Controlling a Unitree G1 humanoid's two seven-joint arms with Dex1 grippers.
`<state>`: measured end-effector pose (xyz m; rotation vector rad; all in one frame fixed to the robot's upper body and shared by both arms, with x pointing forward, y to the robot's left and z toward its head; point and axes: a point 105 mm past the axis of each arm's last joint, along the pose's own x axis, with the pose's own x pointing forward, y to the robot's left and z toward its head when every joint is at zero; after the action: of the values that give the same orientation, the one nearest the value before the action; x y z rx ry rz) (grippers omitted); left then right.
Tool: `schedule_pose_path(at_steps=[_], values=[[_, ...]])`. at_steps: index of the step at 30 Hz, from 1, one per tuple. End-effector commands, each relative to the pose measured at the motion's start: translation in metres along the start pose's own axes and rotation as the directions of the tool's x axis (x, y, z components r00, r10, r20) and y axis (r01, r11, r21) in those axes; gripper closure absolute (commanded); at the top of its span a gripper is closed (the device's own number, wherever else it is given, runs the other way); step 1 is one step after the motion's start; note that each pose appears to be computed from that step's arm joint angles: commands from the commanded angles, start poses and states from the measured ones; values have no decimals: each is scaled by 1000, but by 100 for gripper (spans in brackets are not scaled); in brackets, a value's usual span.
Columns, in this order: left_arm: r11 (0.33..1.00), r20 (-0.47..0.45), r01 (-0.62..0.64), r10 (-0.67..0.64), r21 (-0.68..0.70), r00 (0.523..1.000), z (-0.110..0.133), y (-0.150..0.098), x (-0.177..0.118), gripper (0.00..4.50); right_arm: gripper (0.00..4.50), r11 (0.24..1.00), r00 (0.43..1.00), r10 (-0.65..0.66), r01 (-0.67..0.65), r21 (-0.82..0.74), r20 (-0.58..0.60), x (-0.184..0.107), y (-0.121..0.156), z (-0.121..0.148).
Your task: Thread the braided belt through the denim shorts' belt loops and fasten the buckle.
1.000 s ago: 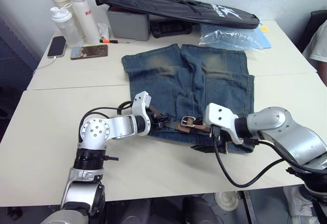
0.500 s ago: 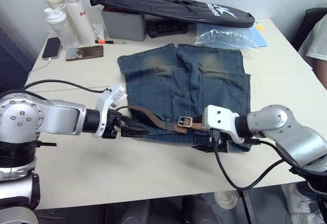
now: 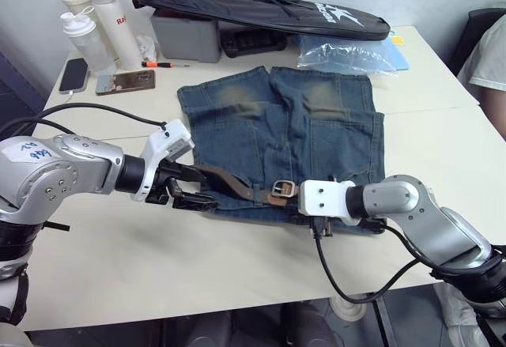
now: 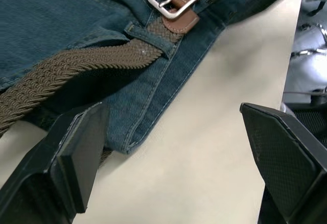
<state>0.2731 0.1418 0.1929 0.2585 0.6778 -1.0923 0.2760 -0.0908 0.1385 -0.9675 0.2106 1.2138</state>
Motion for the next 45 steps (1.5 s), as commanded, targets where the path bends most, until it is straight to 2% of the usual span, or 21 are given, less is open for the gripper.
schedule_pose_path(at_steps=[1,15,30,45], values=[[999,12,-21,20,47,1000,8,3,-5,0,355,999,1000,-8,8,-33,13,2,-1,3],[998,13,-26,25,52,1000,11,5,-4,0,355,997,1000,-29,29,-67,-11,20,-9,-7],[998,16,-34,34,44,999,10,6,-4,0,355,997,998,-49,51,-56,41,22,-18,7],[999,48,-41,40,36,998,15,13,2,0,355,1000,998,7,-7,3,67,-2,-19,15]])
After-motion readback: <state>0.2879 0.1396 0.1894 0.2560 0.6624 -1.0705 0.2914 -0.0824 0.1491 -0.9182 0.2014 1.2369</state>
